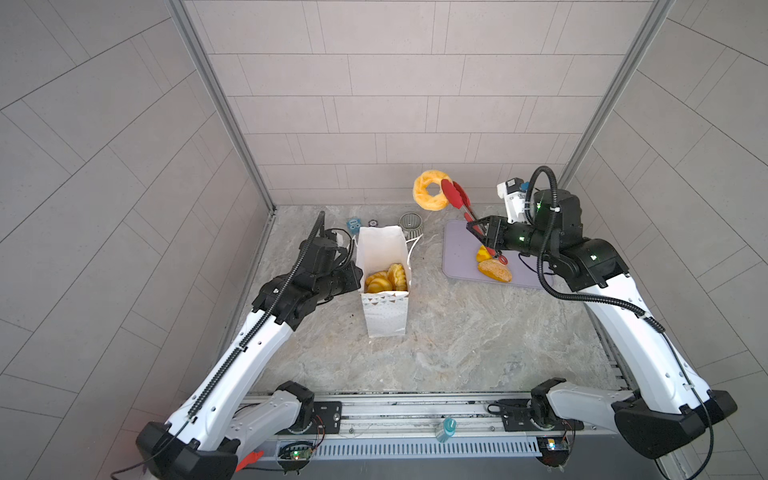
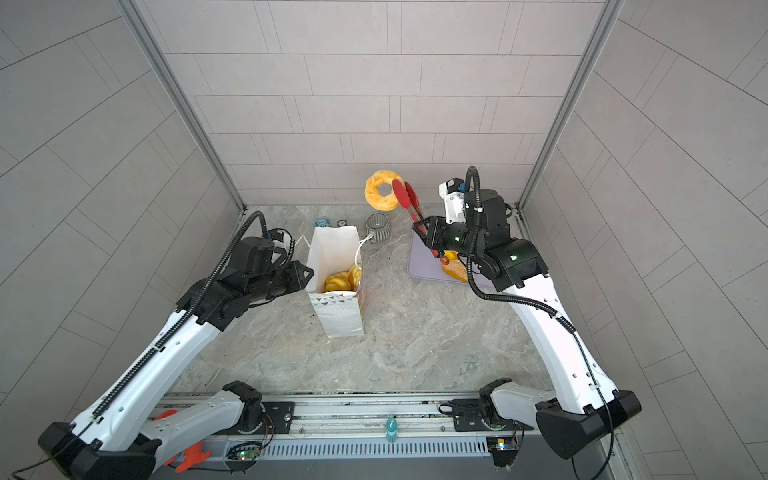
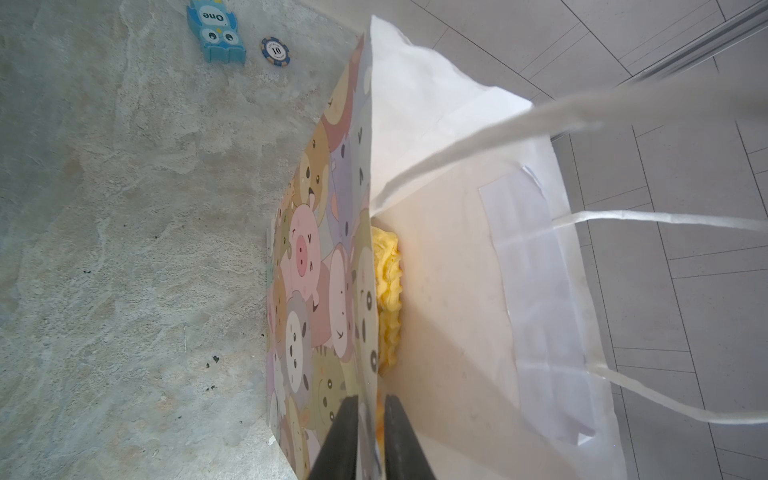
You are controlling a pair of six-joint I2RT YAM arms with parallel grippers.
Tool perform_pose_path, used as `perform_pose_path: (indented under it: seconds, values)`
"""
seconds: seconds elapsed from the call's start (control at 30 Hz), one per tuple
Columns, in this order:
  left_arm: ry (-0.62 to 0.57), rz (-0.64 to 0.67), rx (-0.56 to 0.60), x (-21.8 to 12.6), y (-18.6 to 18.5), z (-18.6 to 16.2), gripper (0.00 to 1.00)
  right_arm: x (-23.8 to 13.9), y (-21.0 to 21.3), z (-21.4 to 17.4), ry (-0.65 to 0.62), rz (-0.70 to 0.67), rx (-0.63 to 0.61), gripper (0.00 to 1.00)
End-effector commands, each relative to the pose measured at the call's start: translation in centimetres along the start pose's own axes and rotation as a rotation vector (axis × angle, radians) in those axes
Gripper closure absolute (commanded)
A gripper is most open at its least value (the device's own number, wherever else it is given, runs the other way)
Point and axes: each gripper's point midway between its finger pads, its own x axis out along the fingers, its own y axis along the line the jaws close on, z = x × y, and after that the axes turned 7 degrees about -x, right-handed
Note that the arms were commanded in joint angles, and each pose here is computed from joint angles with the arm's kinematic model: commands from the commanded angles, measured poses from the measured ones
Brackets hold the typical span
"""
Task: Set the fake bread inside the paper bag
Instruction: 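Lift the ring bread in the tongs and carry it over the bag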
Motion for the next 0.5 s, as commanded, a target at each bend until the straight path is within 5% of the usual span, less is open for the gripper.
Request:
perform_pose_path:
  seconds: [0.0, 0.47]
  values:
    - [-0.017, 0.008, -0.005, -0.4, 0.0, 0.5, 0.81, -1.8, 2.1, 1.8, -0.069, 0.034, -0.084, 0.66]
    - [-0.018, 0.005, -0.011, -0.2, -0.2, 0.7, 0.81, -2.9, 5.5, 1.0, -0.072, 0.056, -0.267, 0.65]
